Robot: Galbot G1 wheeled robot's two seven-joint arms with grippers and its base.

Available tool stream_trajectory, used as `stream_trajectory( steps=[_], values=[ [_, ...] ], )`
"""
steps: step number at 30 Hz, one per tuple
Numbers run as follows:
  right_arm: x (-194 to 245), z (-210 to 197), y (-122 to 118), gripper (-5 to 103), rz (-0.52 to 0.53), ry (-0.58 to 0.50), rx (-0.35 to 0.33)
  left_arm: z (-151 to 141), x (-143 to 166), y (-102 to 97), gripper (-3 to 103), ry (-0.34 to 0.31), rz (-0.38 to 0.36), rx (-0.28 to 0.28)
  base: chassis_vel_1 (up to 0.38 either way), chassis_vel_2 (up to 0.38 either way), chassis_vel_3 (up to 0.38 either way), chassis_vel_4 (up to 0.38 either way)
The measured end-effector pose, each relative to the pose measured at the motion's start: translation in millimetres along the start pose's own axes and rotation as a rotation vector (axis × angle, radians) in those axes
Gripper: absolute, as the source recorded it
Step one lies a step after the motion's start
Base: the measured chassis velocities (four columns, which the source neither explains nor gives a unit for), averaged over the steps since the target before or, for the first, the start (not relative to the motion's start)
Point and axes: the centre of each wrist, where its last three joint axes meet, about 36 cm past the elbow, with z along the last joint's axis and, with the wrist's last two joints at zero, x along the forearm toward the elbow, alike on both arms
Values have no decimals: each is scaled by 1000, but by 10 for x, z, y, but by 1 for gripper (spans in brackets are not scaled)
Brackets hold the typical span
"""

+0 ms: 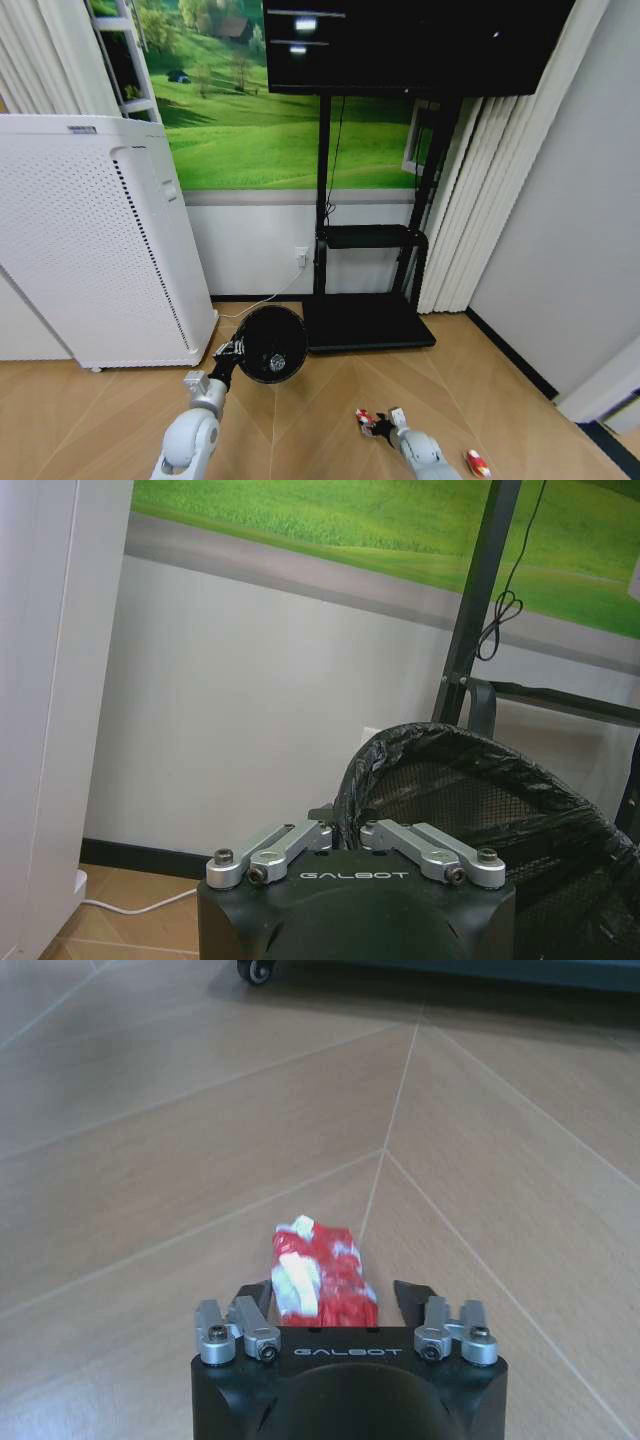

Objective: Pick up the trash bin and place the garbage on the floor into it.

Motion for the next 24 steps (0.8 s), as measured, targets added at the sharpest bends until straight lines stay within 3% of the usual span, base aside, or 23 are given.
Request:
stream_trajectory(
  steps=[2,3,4,8,19,20,21,23,24],
  values=[
    [8,13,1,65,1,-2,1,7,-12,-3,7,1,1,1,0,0,0,0],
    [19,37,4,54,2,-1,1,18,-33,-6,7,3,3,2,0,0,0,0],
    [25,50,6,50,3,-2,0,30,-52,-11,7,6,6,3,0,0,0,0],
    [43,58,17,42,19,-11,-6,41,-125,6,7,8,38,0,0,0,0,0],
    [111,12,37,39,25,-38,-15,44,-301,98,7,-11,162,-11,0,0,0,0],
    [137,-9,43,39,26,-46,-17,44,-373,128,7,-19,207,-18,0,0,0,0],
    [137,-9,43,39,26,-46,-17,44,-373,128,7,-19,207,-18,0,0,0,0],
    [260,-101,62,39,43,-91,-18,55,-610,202,7,-19,343,-38,0,0,0,0],
    [260,-101,62,39,43,-91,-18,55,-610,202,7,-19,343,-38,0,0,0,0]
  ],
)
